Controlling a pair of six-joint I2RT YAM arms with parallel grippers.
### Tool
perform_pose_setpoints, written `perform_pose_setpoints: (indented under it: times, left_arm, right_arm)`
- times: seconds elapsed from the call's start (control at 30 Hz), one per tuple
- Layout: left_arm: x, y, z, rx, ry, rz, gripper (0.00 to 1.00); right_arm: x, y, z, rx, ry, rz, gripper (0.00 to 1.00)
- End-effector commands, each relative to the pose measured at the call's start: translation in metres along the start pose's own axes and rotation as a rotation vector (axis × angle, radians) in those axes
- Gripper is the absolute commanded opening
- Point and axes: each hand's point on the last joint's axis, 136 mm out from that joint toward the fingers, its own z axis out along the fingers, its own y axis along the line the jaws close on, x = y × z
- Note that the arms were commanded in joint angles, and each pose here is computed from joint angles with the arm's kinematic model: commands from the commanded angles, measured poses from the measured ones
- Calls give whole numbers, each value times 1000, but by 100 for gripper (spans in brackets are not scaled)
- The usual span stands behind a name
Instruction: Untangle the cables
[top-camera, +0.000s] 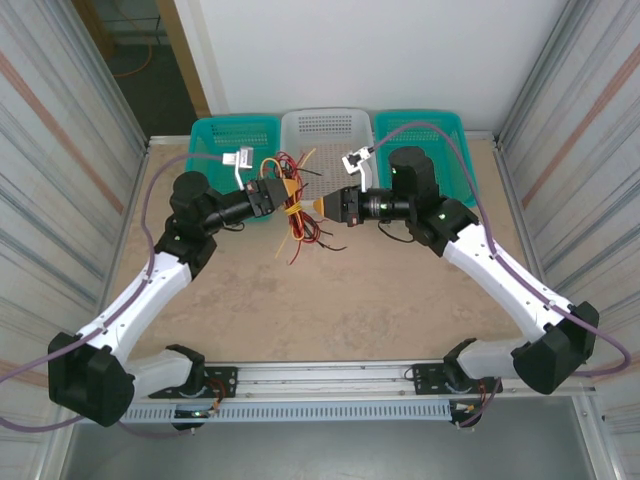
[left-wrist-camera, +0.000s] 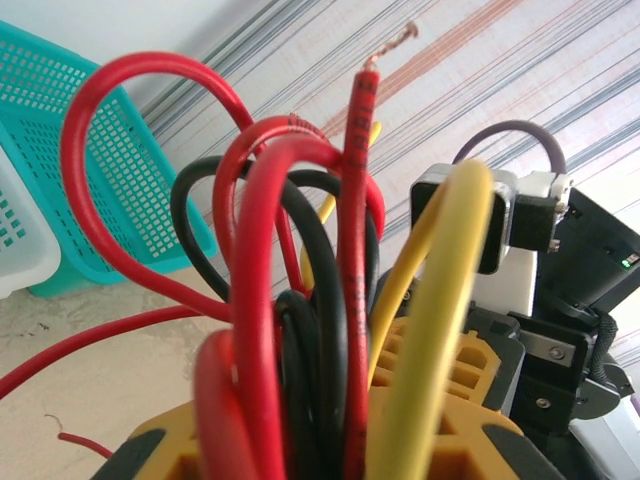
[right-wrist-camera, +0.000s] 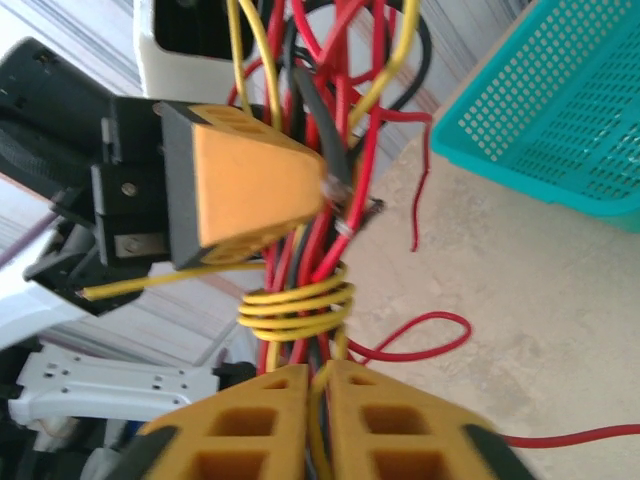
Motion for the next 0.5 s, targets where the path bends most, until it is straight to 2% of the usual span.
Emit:
perform_pose_setpoints:
  times: [0.0, 0.2, 0.33, 0.47]
  left_arm:
    - [-6, -18, 1, 51, 0, 63, 0]
    - [-4, -26, 2, 97, 17, 57, 0]
    - [0, -46, 3, 185, 63, 70, 0]
    - [10, -72, 7, 279, 139, 89, 0]
  right_arm:
    - [-11, 11, -4, -12, -24, -33, 0]
    - [-23, 2, -14, 32, -51, -41, 0]
    - [-42, 2, -30, 49, -112, -83, 0]
    - [-61, -5, -37, 54, -92, -54, 0]
